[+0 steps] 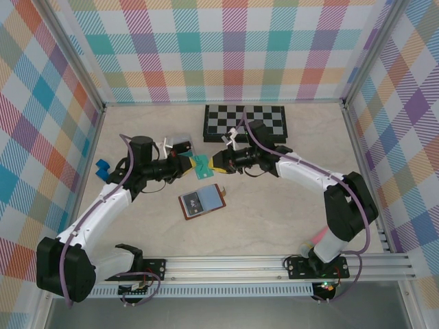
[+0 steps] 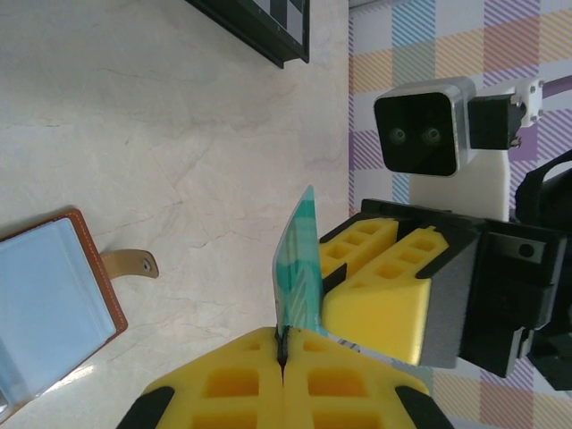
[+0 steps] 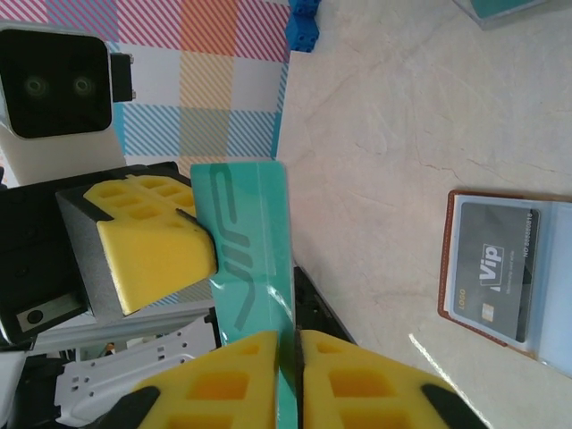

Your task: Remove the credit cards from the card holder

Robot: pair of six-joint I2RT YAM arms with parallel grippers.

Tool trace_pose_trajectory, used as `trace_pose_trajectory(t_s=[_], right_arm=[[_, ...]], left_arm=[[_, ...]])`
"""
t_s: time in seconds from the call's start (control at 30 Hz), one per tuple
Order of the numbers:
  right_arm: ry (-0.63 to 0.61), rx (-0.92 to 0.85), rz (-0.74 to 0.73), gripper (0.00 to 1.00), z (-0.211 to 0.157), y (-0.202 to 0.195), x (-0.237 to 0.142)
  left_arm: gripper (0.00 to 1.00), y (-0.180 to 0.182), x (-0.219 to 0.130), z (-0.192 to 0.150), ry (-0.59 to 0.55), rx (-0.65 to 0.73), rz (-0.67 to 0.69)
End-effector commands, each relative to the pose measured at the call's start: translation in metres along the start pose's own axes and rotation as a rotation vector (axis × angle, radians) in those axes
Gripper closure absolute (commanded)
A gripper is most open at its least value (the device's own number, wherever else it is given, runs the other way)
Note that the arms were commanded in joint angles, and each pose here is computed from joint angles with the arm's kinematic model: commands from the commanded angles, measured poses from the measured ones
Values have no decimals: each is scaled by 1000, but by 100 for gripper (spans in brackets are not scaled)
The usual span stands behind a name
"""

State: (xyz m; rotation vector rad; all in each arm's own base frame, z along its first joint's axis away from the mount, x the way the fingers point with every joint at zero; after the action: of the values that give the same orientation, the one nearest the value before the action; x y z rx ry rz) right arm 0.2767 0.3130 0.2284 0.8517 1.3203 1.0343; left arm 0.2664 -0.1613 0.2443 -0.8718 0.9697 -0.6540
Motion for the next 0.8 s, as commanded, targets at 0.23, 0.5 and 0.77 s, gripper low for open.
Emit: trace_pose_trajectory(t_s=[0.23,0.5,0.77], right_arm=[[10,-81,165,93,-3,41,-7],[4,-52,167,92,-1,40,-5],[20,-25,157,92,0,36,-1]], left_arm=[[94,-18,-1,8,-21,-70,-121],[86,-23,0,10,-39,-89,-177],[89,-25,2,12,-42,-80,-194]])
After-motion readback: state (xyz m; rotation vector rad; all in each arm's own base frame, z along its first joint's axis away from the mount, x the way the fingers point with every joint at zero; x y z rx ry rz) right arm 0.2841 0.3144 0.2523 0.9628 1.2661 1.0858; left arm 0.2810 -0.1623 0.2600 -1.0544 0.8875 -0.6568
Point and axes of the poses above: each hand's point on the last joint's axis, 136 mm out from that joint toward the fingers, its own x axis out along the fingers, its own y axis along the line the jaws close on, z = x × y, the point moved 5 cm from there along -x, back along the fingers, and after that the axes turned 4 degrees about x, right-handed, at the moved point
